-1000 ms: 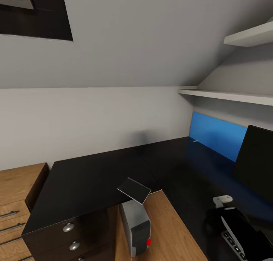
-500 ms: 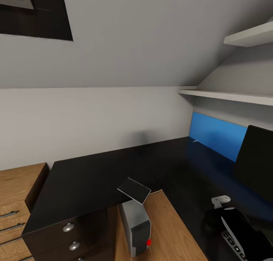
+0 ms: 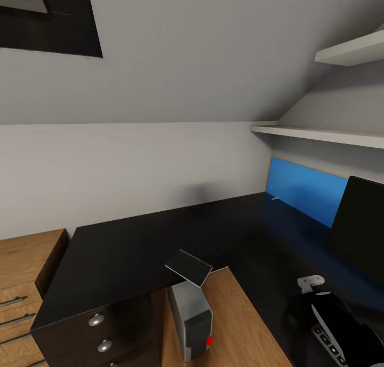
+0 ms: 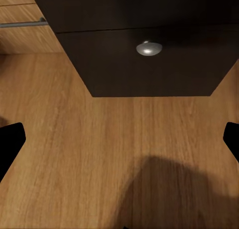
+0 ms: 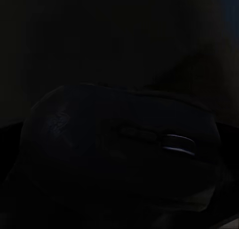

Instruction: In the bedroom, organize the workspace by keeping the computer under the desk, ensuring the monitor is on the desk, placing the keyboard on the desk next to the monitor, placing the mouse on the desk next to the keyboard, moving the folder from the swivel chair onto the desk next to the mouse, stacking the notebook on top of the folder with the pen on top of the notebook, and positioning the swivel chair next to the desk.

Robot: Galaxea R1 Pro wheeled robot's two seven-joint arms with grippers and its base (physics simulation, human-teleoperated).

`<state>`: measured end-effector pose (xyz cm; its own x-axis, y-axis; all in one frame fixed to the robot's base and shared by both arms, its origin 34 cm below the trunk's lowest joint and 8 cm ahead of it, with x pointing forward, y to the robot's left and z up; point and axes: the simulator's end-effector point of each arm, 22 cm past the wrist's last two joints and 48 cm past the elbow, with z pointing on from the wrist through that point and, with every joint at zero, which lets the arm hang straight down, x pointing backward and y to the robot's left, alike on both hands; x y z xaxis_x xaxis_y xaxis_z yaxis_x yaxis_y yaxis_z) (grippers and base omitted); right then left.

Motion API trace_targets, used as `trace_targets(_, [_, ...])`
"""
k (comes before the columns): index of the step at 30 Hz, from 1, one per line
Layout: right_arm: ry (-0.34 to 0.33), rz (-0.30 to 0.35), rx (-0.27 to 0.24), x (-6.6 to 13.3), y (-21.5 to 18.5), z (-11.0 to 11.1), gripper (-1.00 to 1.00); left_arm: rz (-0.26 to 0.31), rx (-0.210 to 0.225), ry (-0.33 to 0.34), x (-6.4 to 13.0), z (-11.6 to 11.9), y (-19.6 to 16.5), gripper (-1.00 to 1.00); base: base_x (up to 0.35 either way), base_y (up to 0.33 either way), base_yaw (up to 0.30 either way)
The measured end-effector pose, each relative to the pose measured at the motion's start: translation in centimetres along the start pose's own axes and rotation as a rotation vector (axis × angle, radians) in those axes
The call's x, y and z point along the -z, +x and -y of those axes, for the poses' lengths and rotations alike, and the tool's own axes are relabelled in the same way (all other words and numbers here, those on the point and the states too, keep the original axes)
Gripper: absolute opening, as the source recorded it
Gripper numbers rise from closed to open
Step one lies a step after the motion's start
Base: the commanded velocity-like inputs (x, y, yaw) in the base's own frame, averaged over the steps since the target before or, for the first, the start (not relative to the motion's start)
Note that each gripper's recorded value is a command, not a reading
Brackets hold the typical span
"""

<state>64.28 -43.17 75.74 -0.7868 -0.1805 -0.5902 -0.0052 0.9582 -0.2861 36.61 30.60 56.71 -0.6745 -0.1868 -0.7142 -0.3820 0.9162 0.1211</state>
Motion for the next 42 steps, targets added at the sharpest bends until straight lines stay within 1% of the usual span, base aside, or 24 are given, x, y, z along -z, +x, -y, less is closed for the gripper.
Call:
trace_targets(25, [0.001, -0.001, 0.001, -0.01, 0.05, 0.01, -1.0, 0.001, -0.001, 0.002, 0.01, 0.06, -0.03, 1.0, -0.015, 0.0, 0.0])
trace_targets(42, [0.001, -0.001, 0.001, -0.02, 0.04, 0.02, -1.0, 0.0, -0.002, 0.001, 0.02, 0.05, 0.04, 1.0, 0.016, -0.016, 0.0])
